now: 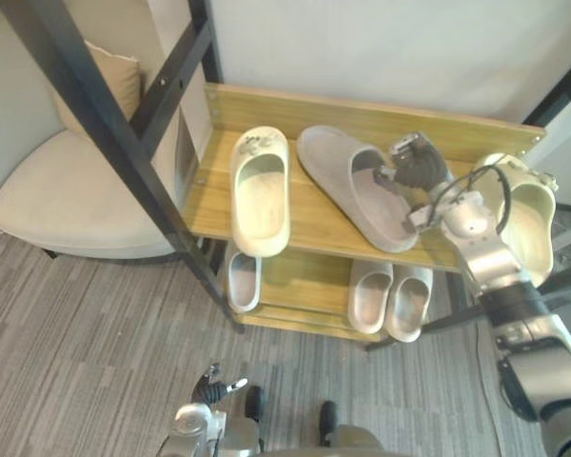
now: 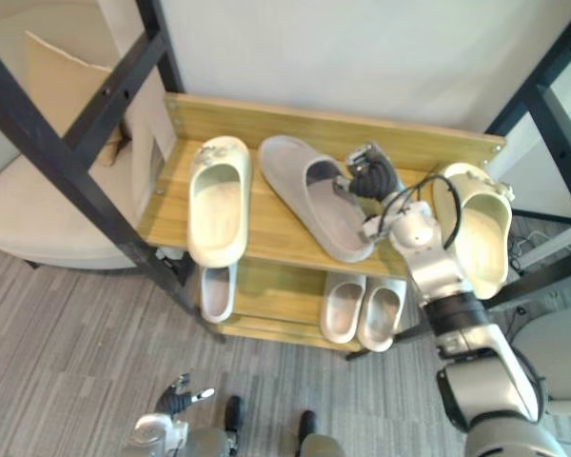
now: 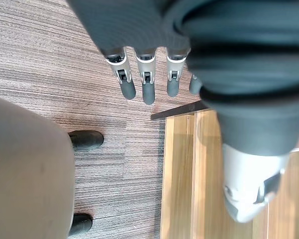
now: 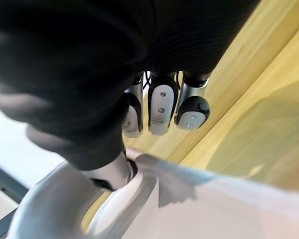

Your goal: Organize the slippers on the shoe rack

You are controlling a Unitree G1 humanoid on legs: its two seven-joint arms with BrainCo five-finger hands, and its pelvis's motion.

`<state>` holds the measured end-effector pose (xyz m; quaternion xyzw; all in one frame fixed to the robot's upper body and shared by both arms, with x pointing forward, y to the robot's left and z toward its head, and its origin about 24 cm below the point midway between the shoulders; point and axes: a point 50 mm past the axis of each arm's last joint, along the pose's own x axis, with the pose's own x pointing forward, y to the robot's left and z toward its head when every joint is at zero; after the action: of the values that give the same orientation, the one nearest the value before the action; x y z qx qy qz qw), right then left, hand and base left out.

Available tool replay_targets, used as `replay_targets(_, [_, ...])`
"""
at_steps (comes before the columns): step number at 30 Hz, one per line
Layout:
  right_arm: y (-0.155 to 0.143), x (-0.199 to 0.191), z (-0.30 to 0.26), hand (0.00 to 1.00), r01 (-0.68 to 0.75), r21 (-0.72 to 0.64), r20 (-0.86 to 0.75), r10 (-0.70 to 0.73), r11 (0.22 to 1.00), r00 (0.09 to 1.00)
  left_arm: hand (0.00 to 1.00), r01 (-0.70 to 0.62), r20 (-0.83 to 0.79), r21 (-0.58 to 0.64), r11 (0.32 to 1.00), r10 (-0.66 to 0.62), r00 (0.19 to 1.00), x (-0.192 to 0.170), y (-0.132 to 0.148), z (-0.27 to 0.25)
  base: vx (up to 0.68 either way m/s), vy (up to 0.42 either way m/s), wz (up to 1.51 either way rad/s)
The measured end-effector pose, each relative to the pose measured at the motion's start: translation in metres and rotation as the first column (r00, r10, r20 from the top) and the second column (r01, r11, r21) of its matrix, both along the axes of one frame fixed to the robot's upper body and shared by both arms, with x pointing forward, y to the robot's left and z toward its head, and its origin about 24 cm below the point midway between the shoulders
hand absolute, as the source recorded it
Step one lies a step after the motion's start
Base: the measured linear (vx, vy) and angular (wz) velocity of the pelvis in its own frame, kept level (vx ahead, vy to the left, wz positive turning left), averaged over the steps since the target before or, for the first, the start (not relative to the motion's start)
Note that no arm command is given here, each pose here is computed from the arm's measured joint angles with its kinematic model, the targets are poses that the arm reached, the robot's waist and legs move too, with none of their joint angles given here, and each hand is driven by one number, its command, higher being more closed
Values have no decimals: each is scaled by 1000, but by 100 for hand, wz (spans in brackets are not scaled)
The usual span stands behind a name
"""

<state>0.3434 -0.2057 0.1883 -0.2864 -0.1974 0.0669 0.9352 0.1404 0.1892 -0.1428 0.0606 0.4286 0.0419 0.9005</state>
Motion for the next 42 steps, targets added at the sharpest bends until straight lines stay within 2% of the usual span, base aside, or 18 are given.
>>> replay_targets(8, [-14, -28, -13, 100, 42, 92, 29, -45, 995, 999, 0, -3, -15, 5, 1000, 3, 1000, -4, 2, -1, -3, -2, -5])
replay_targets(16, [-7, -63, -14, 100, 25, 243, 136, -60, 970, 989, 0, -7, -49, 6, 1000, 8, 999, -12, 3, -5, -56, -21, -4])
replay_targets(21, [-3, -88, -8, 100, -20, 397, 237, -81, 918, 968, 0, -4, -67, 6, 1000, 4, 998, -19, 2, -7, -39, -17, -5])
replay_targets(26, [0, -105, -16, 100, -46, 485, 247, -87, 873, 965, 0, 8, -85, -1, 1000, -8, 996, -25, 2, -9, -33, -5, -5])
replay_targets(28, [0, -111, -21, 100, -52, 499, 230, -74, 865, 970, 0, 12, -90, -1, 1000, -12, 996, -27, 1, -10, -36, -15, -3])
replay_targets(29, [12, -125, -53, 100, -62, 514, 96, 15, 855, 995, 0, 38, -108, 0, 999, -38, 993, -30, -2, -11, -37, -23, -1])
replay_targets(30, [16, -127, -59, 100, -71, 511, 66, 43, 857, 997, 0, 38, -113, 0, 999, -38, 993, -31, -1, -12, -38, -23, 0])
replay_targets(34, [25, -132, -71, 100, -74, 537, 21, 74, 840, 997, 0, 49, -125, -1, 999, -49, 991, -33, -3, -13, 0, 0, 0])
replay_targets(37, [42, -148, -96, 100, -94, 531, -105, 176, 842, 979, 0, 80, -133, -3, 997, -80, 988, -33, -6, -14, 1, -4, -3])
replay_targets(42, [51, -153, -106, 100, -149, 517, -158, 265, 843, 951, 0, 132, -145, -6, 991, -131, 981, -32, -12, -15, 0, -7, -7])
